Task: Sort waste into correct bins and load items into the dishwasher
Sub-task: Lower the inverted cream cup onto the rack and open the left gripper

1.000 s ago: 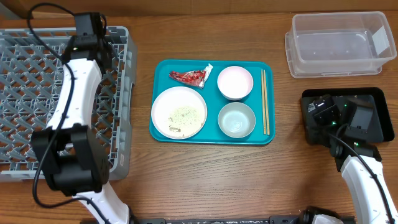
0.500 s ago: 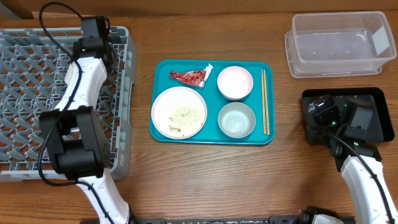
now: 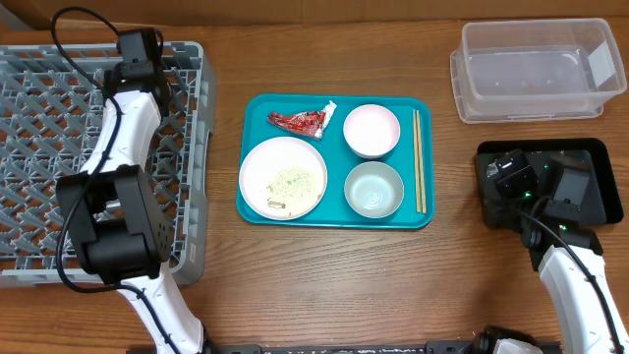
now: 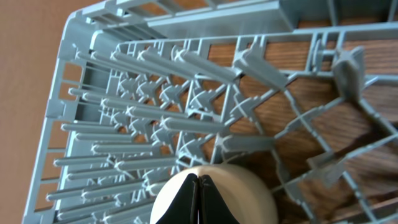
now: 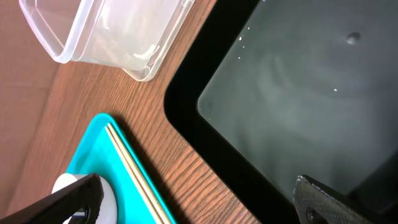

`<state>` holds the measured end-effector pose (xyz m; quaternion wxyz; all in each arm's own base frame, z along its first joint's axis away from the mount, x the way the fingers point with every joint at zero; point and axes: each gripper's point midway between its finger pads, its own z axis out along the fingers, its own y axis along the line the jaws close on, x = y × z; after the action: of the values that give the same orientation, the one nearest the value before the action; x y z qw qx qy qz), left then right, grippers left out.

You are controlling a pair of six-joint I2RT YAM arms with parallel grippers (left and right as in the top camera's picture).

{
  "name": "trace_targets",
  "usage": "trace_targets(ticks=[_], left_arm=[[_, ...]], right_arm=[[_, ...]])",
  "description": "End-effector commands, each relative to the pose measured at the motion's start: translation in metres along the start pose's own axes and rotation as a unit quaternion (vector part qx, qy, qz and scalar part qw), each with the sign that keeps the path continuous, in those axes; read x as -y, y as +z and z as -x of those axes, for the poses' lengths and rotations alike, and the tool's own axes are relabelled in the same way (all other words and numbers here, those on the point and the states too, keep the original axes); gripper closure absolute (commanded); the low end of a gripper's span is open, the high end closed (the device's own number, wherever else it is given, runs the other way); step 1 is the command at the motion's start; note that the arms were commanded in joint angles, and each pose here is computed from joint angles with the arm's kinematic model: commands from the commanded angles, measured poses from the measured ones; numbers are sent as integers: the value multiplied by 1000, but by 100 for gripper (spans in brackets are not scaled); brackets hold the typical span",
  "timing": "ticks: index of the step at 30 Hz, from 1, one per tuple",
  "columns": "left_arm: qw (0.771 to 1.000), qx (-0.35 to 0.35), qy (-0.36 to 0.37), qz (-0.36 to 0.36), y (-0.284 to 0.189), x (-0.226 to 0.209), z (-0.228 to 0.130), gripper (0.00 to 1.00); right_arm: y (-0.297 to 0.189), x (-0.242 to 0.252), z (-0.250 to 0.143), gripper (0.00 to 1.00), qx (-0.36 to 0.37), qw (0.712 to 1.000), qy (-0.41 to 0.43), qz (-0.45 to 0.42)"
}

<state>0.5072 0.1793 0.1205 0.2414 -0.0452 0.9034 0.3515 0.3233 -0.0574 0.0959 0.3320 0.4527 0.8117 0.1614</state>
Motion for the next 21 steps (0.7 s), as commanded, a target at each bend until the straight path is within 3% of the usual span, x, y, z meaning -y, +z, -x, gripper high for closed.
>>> trace_targets(ticks=[1,8,21], left_arm=[[999,-33,23,-11,10,2,-19,96],[997,-64,-6,36,6,-14,-33,96],[992,-111,-53,32,-15,-22,-58,96]], right_arm=[[-5,-11,10,0,13,1000,-2,15],[-5,-11,10,0,13,1000,-2,15],[-5,-11,10,0,13,1000,-2,15]])
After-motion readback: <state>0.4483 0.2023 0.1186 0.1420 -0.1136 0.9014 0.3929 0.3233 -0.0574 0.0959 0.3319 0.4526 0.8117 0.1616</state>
